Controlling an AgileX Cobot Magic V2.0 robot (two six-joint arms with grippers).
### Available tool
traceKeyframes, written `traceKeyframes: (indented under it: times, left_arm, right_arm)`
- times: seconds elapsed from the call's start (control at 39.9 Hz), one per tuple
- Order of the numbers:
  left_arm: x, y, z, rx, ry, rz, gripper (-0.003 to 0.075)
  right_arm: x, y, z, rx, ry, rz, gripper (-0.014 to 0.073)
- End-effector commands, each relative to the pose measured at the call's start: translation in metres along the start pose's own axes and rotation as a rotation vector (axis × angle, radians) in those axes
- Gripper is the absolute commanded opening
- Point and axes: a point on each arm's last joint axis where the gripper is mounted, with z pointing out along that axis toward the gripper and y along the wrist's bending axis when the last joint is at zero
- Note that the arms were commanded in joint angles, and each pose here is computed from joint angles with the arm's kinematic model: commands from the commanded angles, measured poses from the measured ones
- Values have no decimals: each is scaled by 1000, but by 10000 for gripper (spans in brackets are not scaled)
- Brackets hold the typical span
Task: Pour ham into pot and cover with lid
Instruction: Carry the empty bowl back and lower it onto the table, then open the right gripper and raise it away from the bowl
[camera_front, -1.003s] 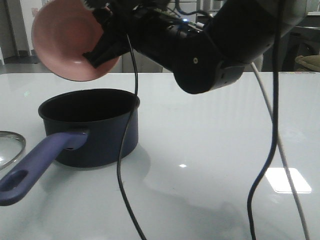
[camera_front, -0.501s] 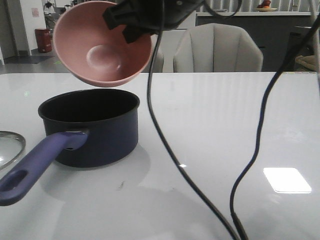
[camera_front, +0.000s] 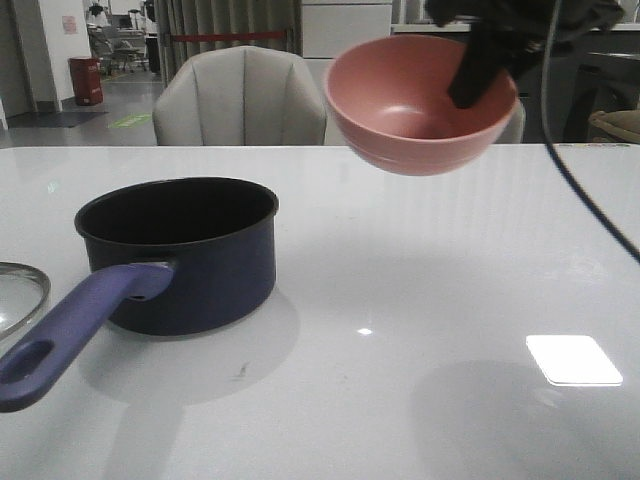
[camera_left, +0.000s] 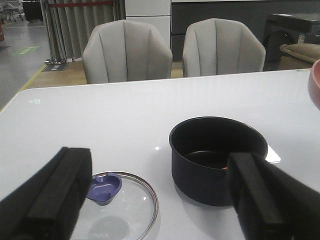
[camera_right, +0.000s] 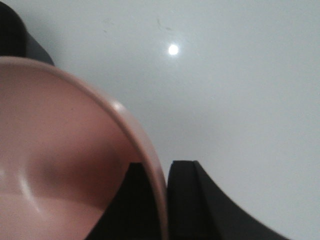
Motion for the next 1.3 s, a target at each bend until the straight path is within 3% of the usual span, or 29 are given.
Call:
traceKeyframes:
  times: [0.0, 0.23, 0.53, 0.83, 1.08, 1.28]
  left_arm:
    - [-14, 0, -3, 8, -91, -11, 582]
    - [-14, 0, -3, 8, -91, -11, 583]
    - [-14, 0, -3, 8, -91, -11, 583]
    - [-14, 0, -3, 8, -93, -11, 583]
    - [-14, 0, -3, 8, -93, -11, 583]
    - [-14, 0, -3, 8, -93, -11, 583]
  right_arm:
    - [-9, -18, -29, 29, -51, 68, 137]
    - [13, -60, -10, 40, 130, 213, 137]
    - [32, -77, 39, 26, 270, 267, 155]
    - [37, -83, 59, 39, 271, 281, 391]
    - [32, -86, 55, 64, 234, 210, 402]
    - [20, -78, 26, 66, 165, 136, 402]
